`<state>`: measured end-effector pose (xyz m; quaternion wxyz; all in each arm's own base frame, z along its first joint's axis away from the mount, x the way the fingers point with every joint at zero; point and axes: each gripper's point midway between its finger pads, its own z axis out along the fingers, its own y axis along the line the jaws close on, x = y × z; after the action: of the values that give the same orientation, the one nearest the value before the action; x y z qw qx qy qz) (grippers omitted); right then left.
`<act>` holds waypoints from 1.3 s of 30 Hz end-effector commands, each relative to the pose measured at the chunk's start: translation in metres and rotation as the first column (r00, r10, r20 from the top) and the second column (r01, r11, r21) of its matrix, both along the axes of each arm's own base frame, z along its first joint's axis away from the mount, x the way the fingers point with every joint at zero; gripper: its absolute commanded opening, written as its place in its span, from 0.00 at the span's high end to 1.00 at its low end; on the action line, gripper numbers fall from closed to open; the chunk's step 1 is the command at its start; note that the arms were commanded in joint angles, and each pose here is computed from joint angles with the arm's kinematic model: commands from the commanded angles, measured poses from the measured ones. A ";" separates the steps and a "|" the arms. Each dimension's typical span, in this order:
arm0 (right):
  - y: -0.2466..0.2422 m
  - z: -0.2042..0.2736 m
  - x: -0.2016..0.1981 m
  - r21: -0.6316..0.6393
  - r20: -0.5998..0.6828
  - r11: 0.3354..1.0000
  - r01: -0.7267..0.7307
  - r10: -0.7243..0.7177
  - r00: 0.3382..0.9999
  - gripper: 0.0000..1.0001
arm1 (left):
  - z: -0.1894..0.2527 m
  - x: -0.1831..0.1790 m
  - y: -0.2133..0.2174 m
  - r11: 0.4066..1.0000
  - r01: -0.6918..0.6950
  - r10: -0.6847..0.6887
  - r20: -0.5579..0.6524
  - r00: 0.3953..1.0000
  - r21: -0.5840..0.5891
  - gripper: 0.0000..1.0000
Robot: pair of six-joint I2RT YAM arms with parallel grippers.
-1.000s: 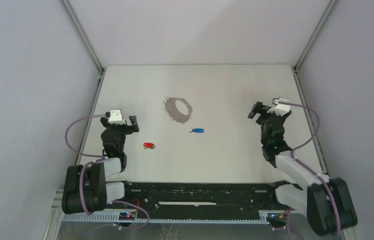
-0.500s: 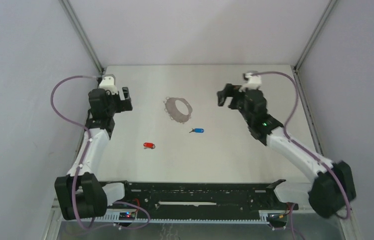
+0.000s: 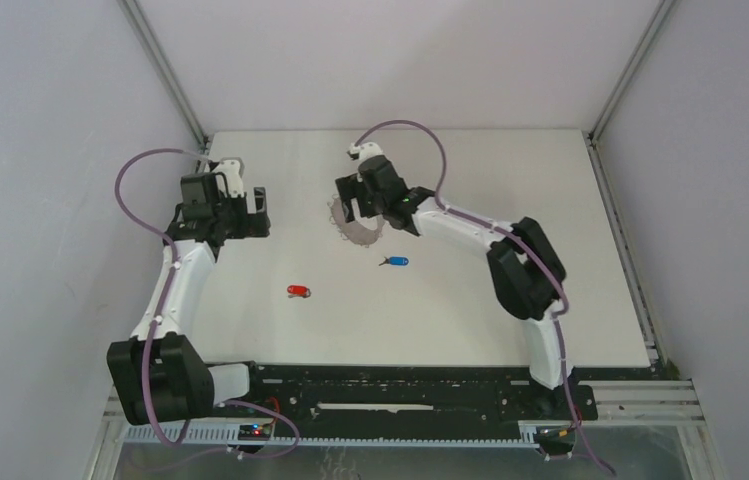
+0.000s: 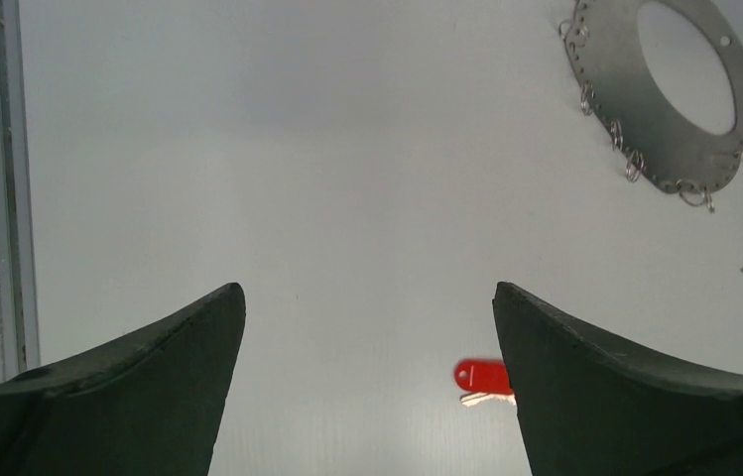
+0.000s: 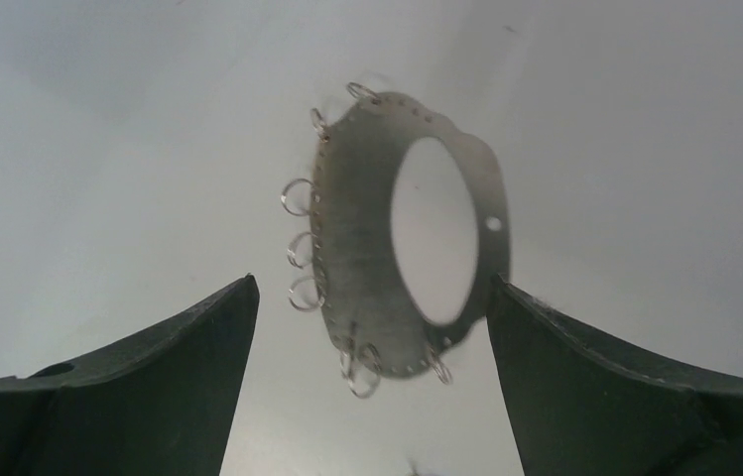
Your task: Put the keys on the keyring
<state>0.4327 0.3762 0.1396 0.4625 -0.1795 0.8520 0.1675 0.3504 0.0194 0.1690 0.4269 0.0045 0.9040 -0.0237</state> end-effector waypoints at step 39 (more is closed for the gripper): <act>0.030 -0.115 -0.044 -0.044 -0.403 0.997 0.062 -0.075 0.912 0.40 | 0.035 -0.043 0.001 0.983 0.127 -0.127 -0.013 0.992 0.130 0.00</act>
<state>0.4262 0.3968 0.0271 0.3078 -0.1068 0.9308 0.1656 0.3039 0.0162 0.1739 0.3848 0.0777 0.9197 -0.0099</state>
